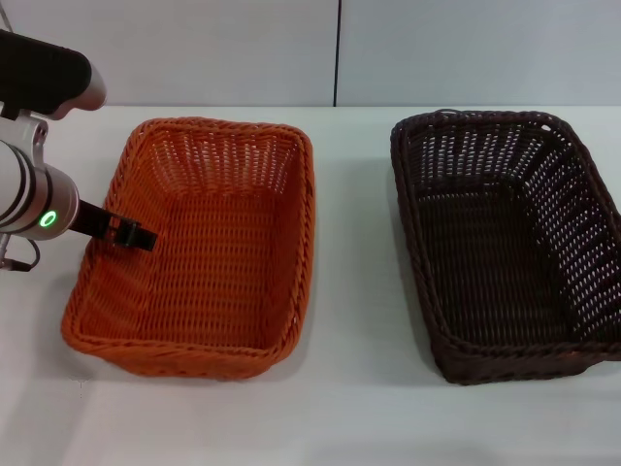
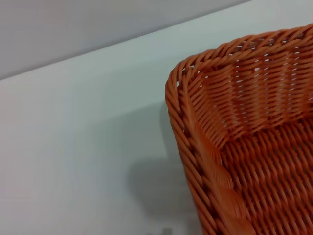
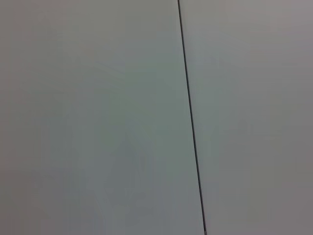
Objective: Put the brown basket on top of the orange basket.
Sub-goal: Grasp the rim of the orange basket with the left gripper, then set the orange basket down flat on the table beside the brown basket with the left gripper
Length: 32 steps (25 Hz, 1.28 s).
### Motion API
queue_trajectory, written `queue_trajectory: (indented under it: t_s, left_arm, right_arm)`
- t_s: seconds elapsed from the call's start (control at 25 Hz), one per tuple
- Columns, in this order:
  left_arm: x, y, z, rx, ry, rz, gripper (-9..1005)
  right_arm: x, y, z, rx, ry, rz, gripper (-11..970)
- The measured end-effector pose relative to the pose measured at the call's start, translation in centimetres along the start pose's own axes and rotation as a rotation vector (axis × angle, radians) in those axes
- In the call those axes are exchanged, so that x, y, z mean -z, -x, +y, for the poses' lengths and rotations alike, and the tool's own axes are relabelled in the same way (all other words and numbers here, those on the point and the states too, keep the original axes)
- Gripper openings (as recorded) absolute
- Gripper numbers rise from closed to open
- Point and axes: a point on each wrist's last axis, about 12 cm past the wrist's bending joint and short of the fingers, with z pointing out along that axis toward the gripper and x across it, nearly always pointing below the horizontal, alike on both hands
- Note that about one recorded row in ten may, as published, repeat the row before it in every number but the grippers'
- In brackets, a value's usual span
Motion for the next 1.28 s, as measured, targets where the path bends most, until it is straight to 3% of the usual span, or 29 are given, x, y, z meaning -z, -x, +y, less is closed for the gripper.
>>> queue_trajectory:
  t_s: [0.44,0.88,1.28]
  left_arm:
    - [-1.6,-0.4,0.8,-0.014,-0.002,0.061,681]
    - [-0.9,0.1,0.5,-0.038,-0.005,0.038,541]
    - [-0.4,0.4,0.5,-0.082,-0.004,0.026,308]
  right_arm:
    - [0.2,0.0,-0.2,0.006,-0.002,0.003,764]
    - [0.0,0.0,-0.1,0.006,0.007,0.006,764]
    - [-0.4,0.1,-0.1,0.009,0.018,-0.006,764]
